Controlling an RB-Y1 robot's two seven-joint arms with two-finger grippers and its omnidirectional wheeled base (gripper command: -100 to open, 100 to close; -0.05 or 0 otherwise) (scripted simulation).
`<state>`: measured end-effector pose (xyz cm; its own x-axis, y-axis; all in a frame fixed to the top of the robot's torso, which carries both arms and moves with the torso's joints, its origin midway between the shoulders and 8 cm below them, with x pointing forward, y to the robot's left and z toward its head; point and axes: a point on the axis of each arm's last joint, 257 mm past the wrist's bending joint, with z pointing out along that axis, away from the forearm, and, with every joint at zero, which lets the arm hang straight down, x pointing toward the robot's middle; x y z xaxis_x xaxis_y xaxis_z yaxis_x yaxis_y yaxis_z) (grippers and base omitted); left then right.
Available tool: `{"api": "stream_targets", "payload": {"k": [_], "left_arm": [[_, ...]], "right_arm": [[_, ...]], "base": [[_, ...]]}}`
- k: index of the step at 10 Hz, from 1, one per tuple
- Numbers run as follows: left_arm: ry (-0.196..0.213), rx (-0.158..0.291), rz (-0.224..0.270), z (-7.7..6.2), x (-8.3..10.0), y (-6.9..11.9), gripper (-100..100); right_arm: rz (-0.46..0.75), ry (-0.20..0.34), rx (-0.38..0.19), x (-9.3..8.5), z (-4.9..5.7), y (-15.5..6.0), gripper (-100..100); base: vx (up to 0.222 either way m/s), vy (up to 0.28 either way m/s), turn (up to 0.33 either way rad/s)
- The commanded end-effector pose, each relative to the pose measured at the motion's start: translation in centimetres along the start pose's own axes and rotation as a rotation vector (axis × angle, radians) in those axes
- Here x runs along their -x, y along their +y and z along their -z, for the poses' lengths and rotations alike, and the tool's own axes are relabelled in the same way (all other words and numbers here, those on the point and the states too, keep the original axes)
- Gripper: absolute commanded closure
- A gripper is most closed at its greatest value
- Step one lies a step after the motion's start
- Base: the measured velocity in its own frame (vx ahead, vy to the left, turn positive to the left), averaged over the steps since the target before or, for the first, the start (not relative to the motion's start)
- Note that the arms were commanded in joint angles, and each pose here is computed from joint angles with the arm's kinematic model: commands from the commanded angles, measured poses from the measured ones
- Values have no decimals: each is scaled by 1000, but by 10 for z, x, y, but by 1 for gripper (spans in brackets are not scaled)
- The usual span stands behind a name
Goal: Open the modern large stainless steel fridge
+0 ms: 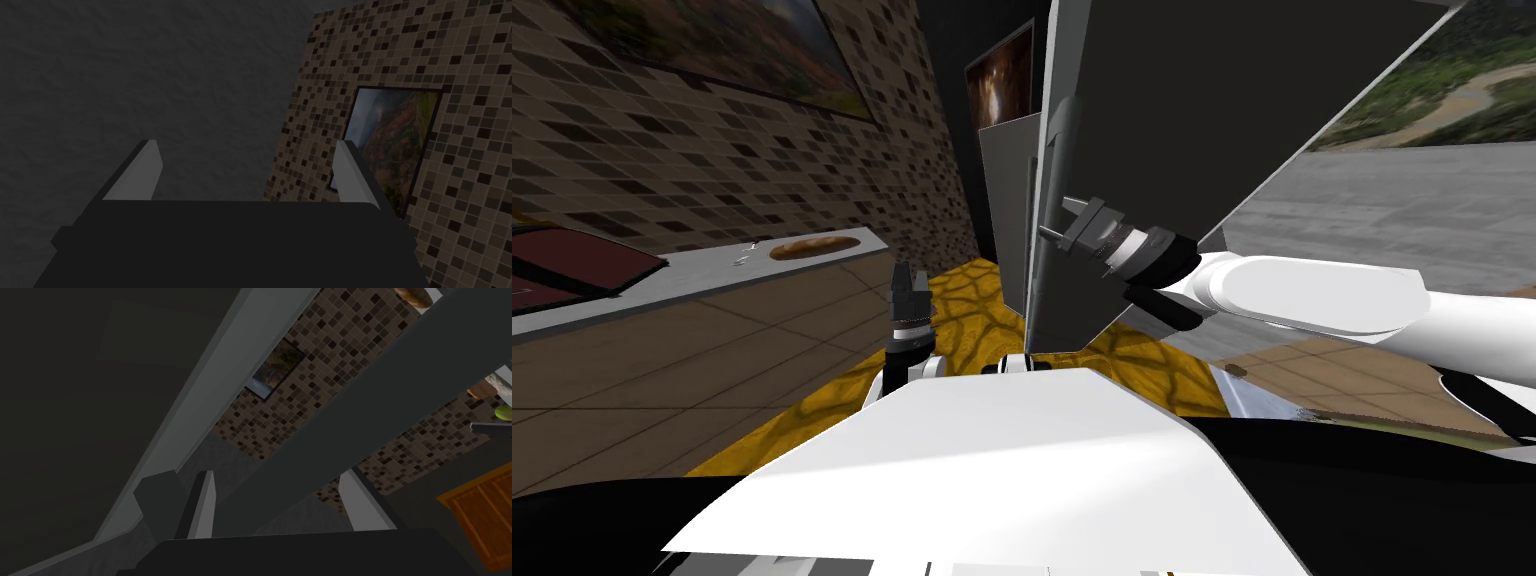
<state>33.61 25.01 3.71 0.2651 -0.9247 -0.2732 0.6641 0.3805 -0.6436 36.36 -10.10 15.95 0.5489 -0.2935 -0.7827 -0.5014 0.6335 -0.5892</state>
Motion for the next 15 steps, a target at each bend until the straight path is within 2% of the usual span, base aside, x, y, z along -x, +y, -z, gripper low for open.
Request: {"api": "stream_targets", "payload": {"k": [1,2,6,9,11,13,14,15], "left_arm": [[0,0,0,0,0,0,0],[0,0,0,0,0,0,0],[0,0,0,0,0,0,0],[0,0,0,0,0,0,0],[0,0,0,0,0,0,0],[0,0,0,0,0,0,0],[0,0,0,0,0,0,0],[0,0,0,0,0,0,0]], "right_arm": [[-3,-42,39,16,1,13,100],[-4,-30,18,11,1,6,100],[-5,-32,26,12,2,9,100],[-2,-35,28,13,2,9,100],[-1,-36,30,14,2,10,100],[0,-40,33,15,3,11,100],[49,-49,10,12,-1,-6,-100],[33,-44,-4,5,-2,-15,-100]], "base": [[-168,-172,257],[-67,-83,63],[-150,-155,270],[-220,-184,412],[-180,-142,173],[-265,-159,396],[-167,-50,-270],[-53,64,-289]]}}
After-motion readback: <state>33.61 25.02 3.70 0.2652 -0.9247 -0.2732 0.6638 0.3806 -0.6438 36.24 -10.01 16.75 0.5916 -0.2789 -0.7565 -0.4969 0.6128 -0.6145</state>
